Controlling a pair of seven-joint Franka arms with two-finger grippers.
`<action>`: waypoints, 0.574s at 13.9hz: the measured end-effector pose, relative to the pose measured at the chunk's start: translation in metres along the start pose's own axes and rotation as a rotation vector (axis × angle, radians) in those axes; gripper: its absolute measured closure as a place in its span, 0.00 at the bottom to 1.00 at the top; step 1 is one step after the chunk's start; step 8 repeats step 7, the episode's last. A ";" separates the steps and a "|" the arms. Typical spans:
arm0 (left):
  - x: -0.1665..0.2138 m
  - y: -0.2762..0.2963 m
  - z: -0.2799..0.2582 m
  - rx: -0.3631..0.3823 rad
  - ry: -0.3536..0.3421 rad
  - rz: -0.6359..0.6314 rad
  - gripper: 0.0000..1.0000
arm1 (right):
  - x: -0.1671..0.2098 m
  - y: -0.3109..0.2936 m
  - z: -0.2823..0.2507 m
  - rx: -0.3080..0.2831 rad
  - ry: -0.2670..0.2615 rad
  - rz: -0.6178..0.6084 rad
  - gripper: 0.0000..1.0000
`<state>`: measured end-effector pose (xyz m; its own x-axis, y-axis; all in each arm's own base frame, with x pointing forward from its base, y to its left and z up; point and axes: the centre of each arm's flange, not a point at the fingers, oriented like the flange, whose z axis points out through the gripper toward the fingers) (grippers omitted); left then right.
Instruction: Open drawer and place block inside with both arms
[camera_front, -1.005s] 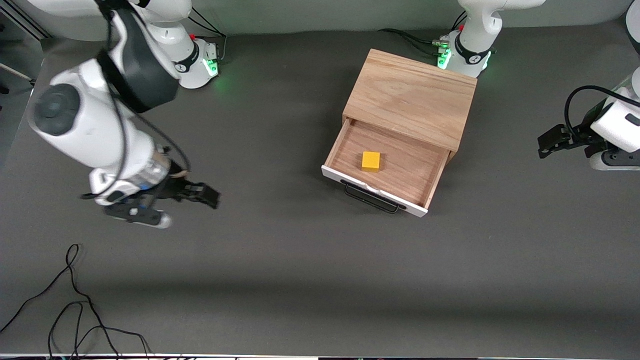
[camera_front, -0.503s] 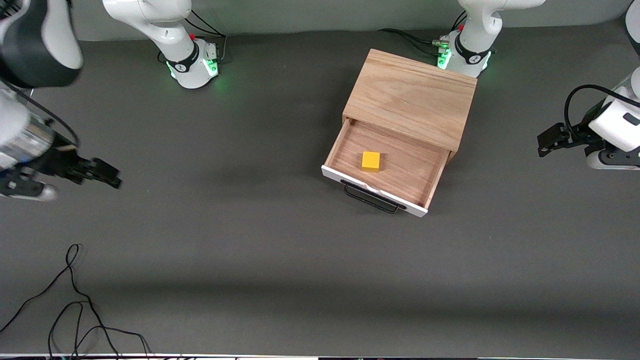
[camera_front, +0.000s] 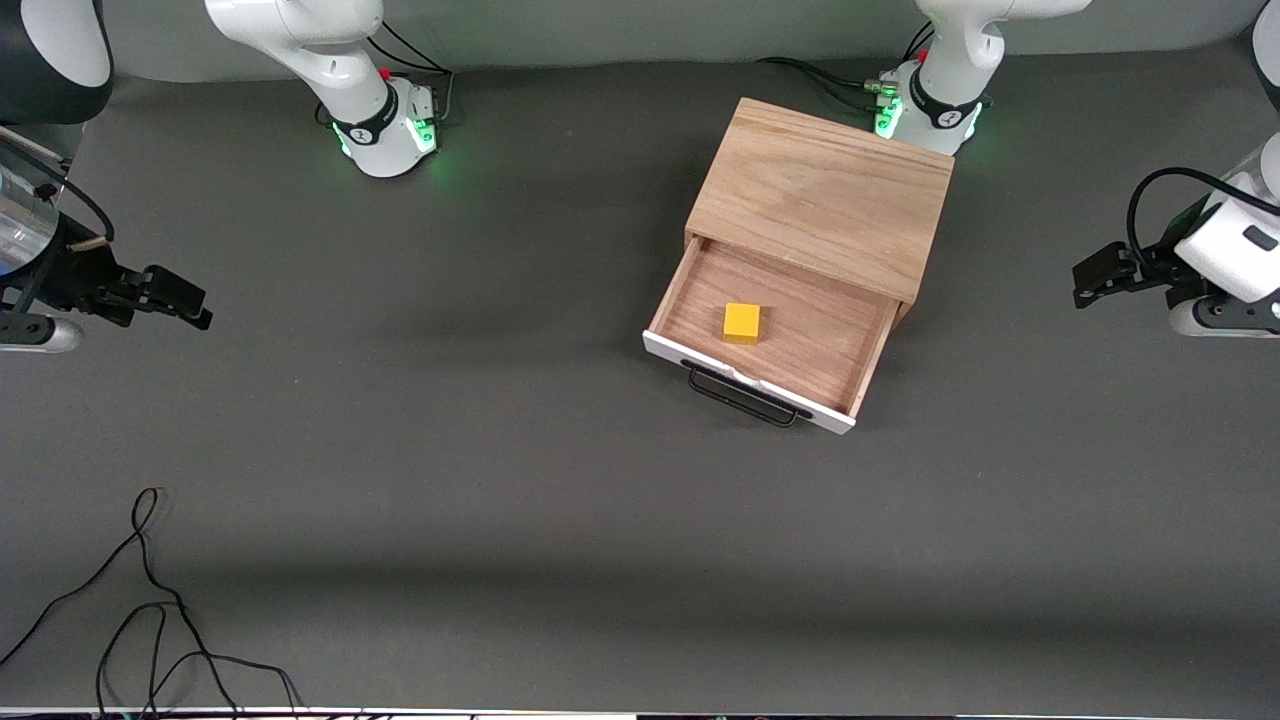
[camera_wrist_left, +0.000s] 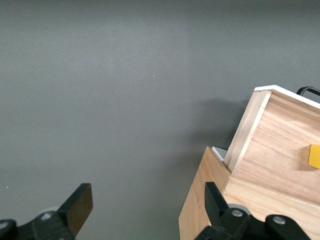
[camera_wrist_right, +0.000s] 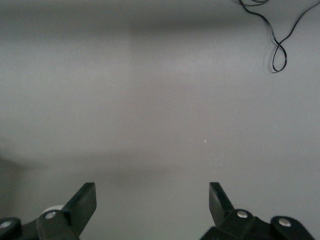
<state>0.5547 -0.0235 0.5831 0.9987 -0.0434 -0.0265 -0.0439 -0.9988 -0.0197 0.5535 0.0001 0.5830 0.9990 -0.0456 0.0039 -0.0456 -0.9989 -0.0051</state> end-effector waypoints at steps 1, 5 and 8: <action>0.000 0.000 0.000 -0.002 -0.001 0.000 0.00 | 0.000 0.000 0.001 0.000 -0.007 -0.043 0.00; 0.000 0.001 0.000 -0.006 -0.003 0.000 0.00 | 0.002 0.000 0.005 0.000 -0.014 -0.084 0.00; 0.000 0.000 0.000 -0.006 -0.003 -0.001 0.00 | 0.007 -0.001 0.004 0.000 -0.010 -0.085 0.00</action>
